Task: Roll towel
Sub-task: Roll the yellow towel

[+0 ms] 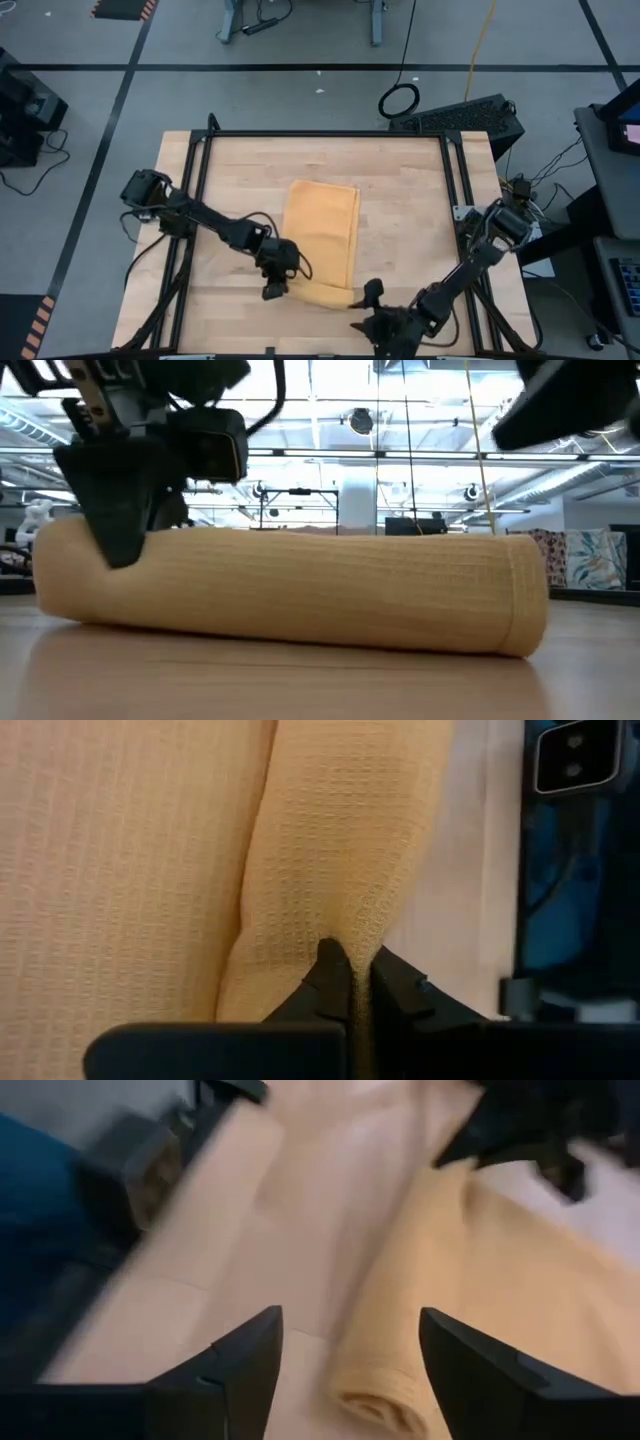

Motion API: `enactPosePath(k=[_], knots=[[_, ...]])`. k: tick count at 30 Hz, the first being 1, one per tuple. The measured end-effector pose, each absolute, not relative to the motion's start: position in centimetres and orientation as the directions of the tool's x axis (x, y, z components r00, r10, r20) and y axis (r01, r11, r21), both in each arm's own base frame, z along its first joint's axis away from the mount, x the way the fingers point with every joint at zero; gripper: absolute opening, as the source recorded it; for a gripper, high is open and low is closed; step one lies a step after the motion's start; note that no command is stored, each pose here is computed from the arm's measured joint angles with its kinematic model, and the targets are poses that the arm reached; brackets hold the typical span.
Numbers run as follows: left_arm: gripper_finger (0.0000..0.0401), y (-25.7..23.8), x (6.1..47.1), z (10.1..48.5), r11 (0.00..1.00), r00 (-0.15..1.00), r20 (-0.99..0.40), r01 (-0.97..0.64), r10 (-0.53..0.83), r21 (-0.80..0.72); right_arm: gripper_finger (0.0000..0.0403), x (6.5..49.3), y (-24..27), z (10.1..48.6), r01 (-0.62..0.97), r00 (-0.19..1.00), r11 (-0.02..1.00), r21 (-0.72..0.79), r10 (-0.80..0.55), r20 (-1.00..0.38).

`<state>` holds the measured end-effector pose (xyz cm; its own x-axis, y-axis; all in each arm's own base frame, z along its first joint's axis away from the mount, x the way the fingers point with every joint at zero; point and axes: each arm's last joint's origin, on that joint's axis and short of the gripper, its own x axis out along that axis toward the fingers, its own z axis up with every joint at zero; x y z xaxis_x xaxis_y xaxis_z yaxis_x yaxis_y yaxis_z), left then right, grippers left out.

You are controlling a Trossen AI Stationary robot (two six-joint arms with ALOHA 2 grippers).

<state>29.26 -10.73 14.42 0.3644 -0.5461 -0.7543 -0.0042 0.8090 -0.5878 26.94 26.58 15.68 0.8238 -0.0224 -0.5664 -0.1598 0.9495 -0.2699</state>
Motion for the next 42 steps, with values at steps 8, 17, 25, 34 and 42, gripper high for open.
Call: enactPosePath(k=[8, 17, 25, 34, 42], knots=[[0.0012, -9.5, 29.4, 13.2, 0.785, 0.296, -0.772, -0.105, -0.562, -0.611, 0.022, 28.3, 27.7, 11.3, -0.105, 0.881, 0.883, -0.457, -0.13, -0.454], [0.0012, -9.4, 29.6, 12.9, 0.754, 0.286, -0.755, -0.141, -0.589, -0.642, 0.0241, 30.9, 26.9, 8.5, -0.152, 0.898, 0.859, -0.489, -0.086, -0.43], [0.0012, -9.2, 29.9, 13.2, 0.717, 0.289, -0.713, -0.113, -0.639, -0.688, 0.0229, 31.7, 25.3, 8.2, -0.007, 0.883, 0.88, -0.476, -0.218, -0.416], [0.0012, -9.3, 29.9, 13.2, 0.712, 0.285, -0.705, -0.099, -0.649, -0.696, 0.0177, 32.6, 23.3, 7.7, 0.11, 0.839, 0.904, -0.414, -0.307, -0.448], [0.0069, -9.1, 29.9, 13.1, 0.745, 0.312, -0.739, -0.127, -0.597, -0.655, 0.0152, 33.8, 21.1, 7.1, 0.142, 0.793, 0.961, -0.238, -0.255, -0.554]])
